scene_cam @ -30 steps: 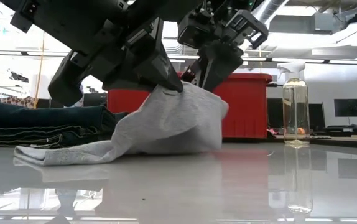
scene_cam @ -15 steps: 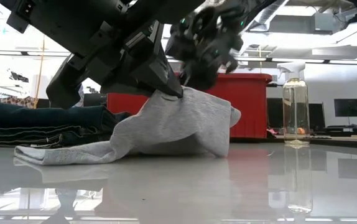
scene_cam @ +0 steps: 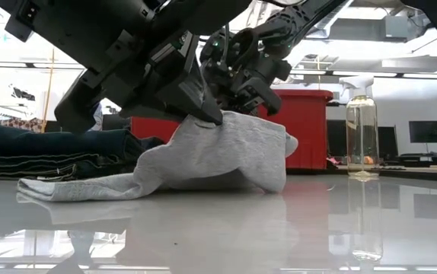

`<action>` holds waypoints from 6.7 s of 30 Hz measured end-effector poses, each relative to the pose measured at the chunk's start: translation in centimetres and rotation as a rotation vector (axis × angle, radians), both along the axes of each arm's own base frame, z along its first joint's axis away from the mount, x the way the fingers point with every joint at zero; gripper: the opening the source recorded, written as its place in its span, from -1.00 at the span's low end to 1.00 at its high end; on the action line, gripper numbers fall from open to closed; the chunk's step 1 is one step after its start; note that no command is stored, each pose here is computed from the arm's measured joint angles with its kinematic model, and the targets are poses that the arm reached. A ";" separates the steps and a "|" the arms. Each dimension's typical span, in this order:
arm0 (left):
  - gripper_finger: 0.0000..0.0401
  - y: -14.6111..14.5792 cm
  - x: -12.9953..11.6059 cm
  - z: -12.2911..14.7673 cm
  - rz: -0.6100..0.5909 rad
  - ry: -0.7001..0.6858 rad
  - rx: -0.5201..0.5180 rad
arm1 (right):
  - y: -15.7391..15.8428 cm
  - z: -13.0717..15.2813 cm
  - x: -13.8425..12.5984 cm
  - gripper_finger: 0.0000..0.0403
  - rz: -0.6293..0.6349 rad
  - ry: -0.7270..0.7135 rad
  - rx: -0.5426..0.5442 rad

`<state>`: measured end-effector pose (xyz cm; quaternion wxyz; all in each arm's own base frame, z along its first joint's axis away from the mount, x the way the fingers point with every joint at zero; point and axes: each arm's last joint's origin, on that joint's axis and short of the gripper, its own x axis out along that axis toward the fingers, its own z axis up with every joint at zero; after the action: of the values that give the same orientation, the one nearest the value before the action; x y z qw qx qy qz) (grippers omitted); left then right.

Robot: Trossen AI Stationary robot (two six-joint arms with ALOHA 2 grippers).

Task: Fold Laundry from Bin
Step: Fold the gray shorts

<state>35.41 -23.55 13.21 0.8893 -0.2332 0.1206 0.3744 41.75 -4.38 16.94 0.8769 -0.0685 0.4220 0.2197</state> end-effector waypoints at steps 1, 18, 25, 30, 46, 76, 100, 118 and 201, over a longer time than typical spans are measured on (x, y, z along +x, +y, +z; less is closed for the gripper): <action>-1.00 0.0 0.0 0.0 0.001 0.001 0.001 | 0.0 0.0 0.0 -0.93 0.004 -0.006 0.001; -1.00 0.1 0.0 0.0 0.002 0.000 0.000 | -0.1 -2.2 1.2 -0.93 0.034 -0.051 -0.013; -1.00 0.0 0.1 0.0 -0.012 0.012 -0.023 | -1.2 -3.4 0.7 -0.93 -0.028 0.041 -0.049; -1.00 0.0 -0.1 -0.1 -0.016 0.026 -0.003 | -3.4 -3.7 -0.1 -0.93 -0.093 0.110 -0.062; -1.00 0.5 -0.6 0.0 0.033 0.019 0.118 | -6.2 -4.1 -2.1 -0.93 -0.322 0.302 0.016; -1.00 6.4 -1.4 -2.1 0.340 -0.163 0.031 | -5.6 -4.5 -2.9 -0.93 -0.717 0.481 -0.002; -1.00 12.1 -6.3 -2.1 0.478 -0.684 -0.123 | -5.1 -4.5 -3.0 -0.93 -0.739 0.510 0.028; -1.00 13.4 -7.6 -4.6 0.472 -0.336 -0.269 | -4.7 -4.5 -3.0 -0.84 -0.814 0.540 0.067; 0.13 32.4 -5.8 2.9 -0.853 0.380 -0.313 | 2.5 0.7 -6.3 -0.12 -0.319 0.003 0.027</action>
<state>29.57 8.81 16.07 0.8800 -0.2214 0.4202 -0.0098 35.40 -1.83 17.68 0.9010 0.0114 0.4257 0.0831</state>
